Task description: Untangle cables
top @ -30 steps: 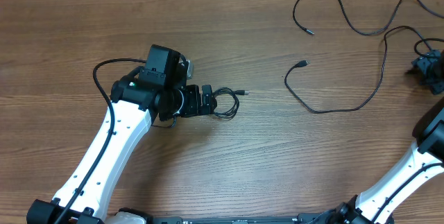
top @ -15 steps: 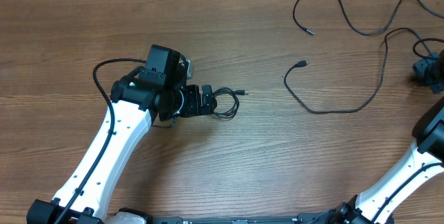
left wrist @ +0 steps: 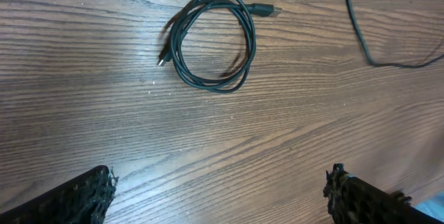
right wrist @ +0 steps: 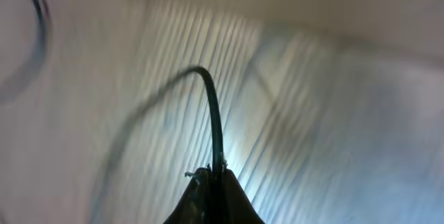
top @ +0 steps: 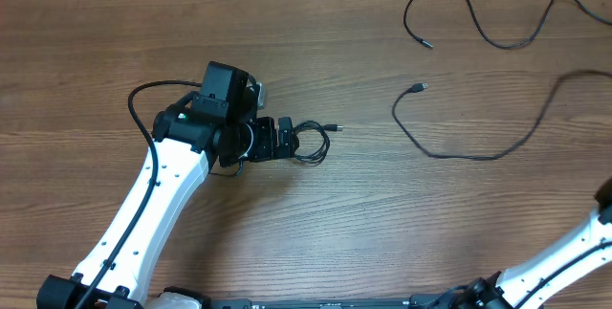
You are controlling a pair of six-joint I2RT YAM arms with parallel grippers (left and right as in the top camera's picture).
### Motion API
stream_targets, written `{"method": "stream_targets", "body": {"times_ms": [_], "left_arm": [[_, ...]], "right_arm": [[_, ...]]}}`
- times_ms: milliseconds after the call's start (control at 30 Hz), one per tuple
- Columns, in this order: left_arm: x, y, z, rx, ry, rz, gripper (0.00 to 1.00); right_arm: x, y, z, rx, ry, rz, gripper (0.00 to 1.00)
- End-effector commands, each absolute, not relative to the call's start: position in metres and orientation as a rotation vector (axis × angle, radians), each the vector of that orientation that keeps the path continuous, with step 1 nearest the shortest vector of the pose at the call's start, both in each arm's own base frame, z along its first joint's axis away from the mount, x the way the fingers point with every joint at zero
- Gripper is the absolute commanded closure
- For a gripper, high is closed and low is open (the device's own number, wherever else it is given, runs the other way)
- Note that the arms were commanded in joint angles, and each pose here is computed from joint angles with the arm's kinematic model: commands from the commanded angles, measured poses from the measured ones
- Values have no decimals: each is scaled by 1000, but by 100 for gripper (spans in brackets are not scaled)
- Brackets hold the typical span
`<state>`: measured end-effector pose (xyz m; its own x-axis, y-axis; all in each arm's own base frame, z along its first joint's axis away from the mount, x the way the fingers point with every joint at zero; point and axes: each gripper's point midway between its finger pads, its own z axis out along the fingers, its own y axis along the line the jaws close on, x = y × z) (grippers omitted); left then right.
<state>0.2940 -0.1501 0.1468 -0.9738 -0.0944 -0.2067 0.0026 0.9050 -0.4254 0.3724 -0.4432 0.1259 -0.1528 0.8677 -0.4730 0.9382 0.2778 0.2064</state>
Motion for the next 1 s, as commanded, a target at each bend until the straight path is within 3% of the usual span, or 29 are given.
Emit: {"method": "stream_targets", "body": {"times_ms": [0, 167, 267, 367, 433, 733, 967], "left_arm": [[296, -151, 148, -54, 2841, -627, 0], [296, -151, 148, -54, 2841, -628, 0], [296, -151, 148, -54, 2841, -627, 1], [296, -151, 148, -54, 2841, -627, 1], [296, -151, 148, -54, 2841, -628, 0], [296, -151, 148, -54, 2841, -628, 0], [296, -151, 148, -54, 2841, -627, 0]], "right_arm": [[365, -463, 163, 1643, 1920, -169, 96], [361, -467, 170, 1638, 1902, -114, 95], [362, -463, 168, 1641, 1914, -106, 71], [370, -452, 167, 1625, 1941, -58, 34], [377, -442, 164, 1614, 1967, -17, 23], [394, -384, 147, 1616, 2142, 68, 3], [385, -342, 125, 1660, 2323, 6, 0]]}}
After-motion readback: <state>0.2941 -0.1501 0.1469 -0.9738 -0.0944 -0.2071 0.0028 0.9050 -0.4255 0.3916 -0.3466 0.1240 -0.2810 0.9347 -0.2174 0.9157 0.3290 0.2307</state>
